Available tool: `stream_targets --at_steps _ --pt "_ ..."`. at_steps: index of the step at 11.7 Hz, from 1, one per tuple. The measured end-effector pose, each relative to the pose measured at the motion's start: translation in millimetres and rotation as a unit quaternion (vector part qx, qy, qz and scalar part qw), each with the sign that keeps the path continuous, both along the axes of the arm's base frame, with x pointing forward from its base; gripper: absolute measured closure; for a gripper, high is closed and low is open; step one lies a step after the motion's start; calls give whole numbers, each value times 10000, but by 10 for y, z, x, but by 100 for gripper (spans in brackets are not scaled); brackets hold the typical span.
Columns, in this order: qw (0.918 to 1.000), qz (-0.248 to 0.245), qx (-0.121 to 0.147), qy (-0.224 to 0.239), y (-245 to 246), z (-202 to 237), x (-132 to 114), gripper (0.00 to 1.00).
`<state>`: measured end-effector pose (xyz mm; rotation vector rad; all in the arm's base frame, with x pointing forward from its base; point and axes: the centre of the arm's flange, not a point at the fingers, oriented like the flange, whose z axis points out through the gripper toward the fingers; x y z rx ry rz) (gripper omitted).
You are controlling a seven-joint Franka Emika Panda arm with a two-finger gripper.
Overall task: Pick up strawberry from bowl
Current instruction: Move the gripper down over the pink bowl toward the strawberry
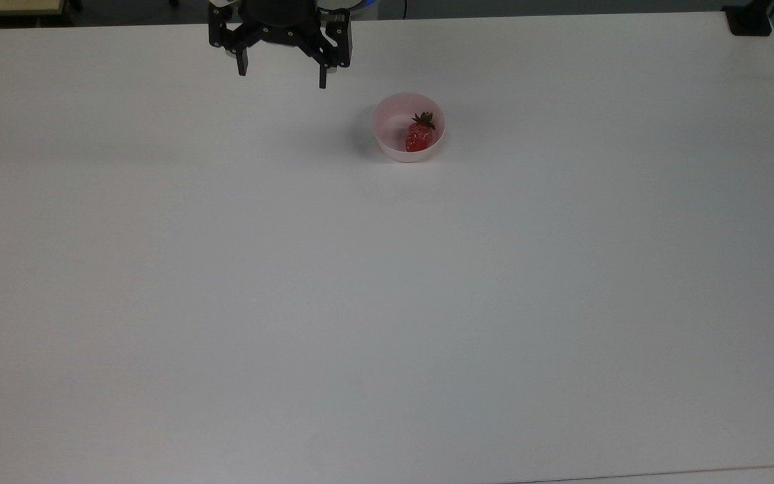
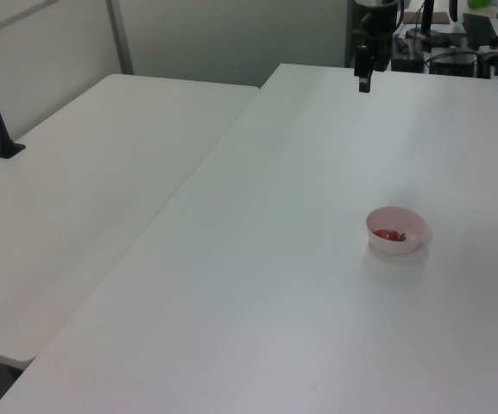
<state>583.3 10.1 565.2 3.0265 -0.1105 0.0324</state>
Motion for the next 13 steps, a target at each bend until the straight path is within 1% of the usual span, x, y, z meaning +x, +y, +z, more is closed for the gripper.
stream_targets --at_steps 4,5,7,11,13 --pt "10000 5 -4 99 4 -35 -20 0" --pt "9999 75 -5 110 5 -36 -21 0" --pt "9991 307 -8 276 1 -58 -51 0" --pt "9988 377 -5 308 0 -57 -59 0" --pt "9971 571 -2 501 133 -125 -102 0"
